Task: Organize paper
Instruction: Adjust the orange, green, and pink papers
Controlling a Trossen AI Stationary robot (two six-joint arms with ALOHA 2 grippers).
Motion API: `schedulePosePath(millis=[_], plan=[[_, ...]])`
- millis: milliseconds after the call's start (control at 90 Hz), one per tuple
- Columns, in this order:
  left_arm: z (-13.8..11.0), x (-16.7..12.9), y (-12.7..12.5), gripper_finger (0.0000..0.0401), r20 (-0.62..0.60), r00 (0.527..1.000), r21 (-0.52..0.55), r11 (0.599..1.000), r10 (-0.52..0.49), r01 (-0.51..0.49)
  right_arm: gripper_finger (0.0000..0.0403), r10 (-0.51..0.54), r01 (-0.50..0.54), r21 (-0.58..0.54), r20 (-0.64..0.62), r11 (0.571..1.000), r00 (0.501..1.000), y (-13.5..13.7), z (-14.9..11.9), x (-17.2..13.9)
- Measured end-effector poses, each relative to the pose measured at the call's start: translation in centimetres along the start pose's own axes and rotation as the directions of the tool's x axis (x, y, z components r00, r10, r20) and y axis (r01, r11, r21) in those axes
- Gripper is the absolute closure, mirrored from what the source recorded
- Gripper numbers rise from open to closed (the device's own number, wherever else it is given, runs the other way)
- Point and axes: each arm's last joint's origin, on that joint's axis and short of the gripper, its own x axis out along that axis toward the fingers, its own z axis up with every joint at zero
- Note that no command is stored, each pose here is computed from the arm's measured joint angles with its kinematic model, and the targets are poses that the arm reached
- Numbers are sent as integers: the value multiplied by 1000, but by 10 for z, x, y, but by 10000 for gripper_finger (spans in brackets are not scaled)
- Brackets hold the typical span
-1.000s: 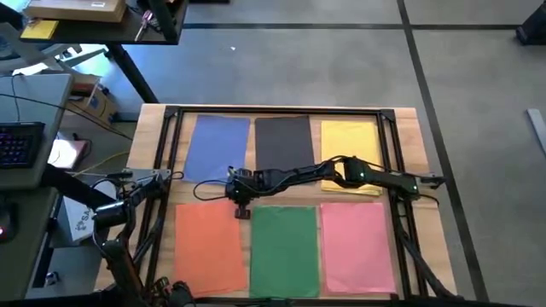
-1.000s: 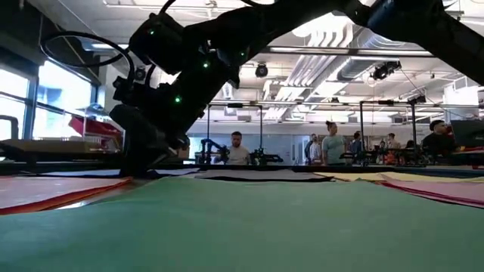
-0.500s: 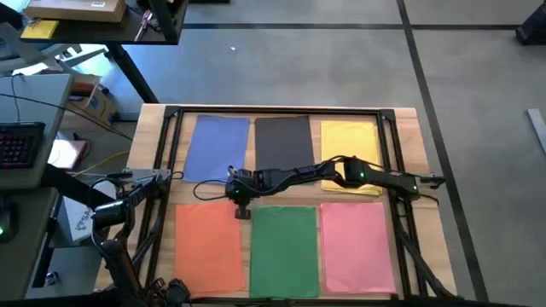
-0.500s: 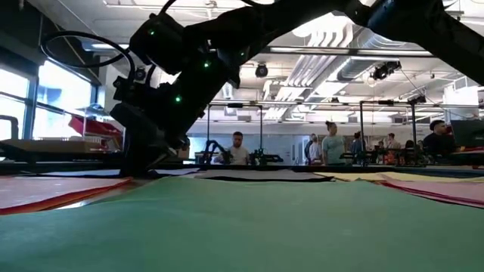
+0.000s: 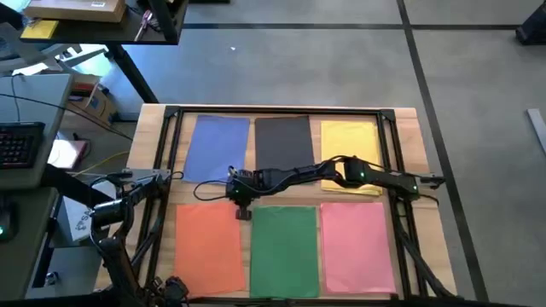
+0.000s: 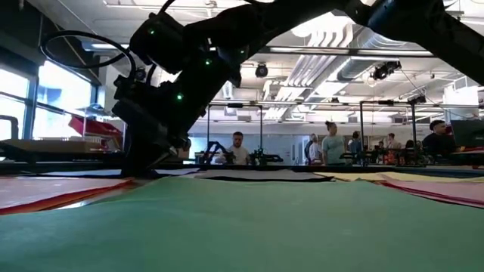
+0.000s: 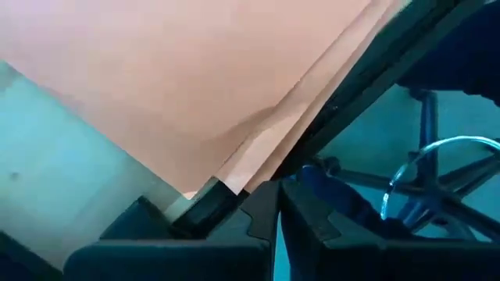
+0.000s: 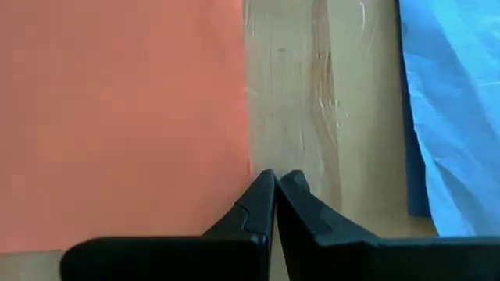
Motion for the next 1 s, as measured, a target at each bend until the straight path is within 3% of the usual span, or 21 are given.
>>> schedulePosePath(millis=[233, 600, 711, 1000], plan=[[0, 0, 12, 401, 41, 994, -13, 995, 104, -103, 403, 3, -3, -3, -13, 1000, 1000, 0, -1, -1], [-4, -3, 4, 401, -10, 999, -25, 999, 37, -37, 403, -42, 42, -6, -13, 999, 999, -8, 0, -4], [-6, -5, 1, 401, -31, 999, -26, 999, 19, -19, 403, -65, 65, 52, 0, 997, 998, -17, 4, -10], [-2, -6, 2, 401, 30, 999, -61, 998, 16, -14, 403, -162, 161, 60, 2, 985, 987, -18, 14, -36]])
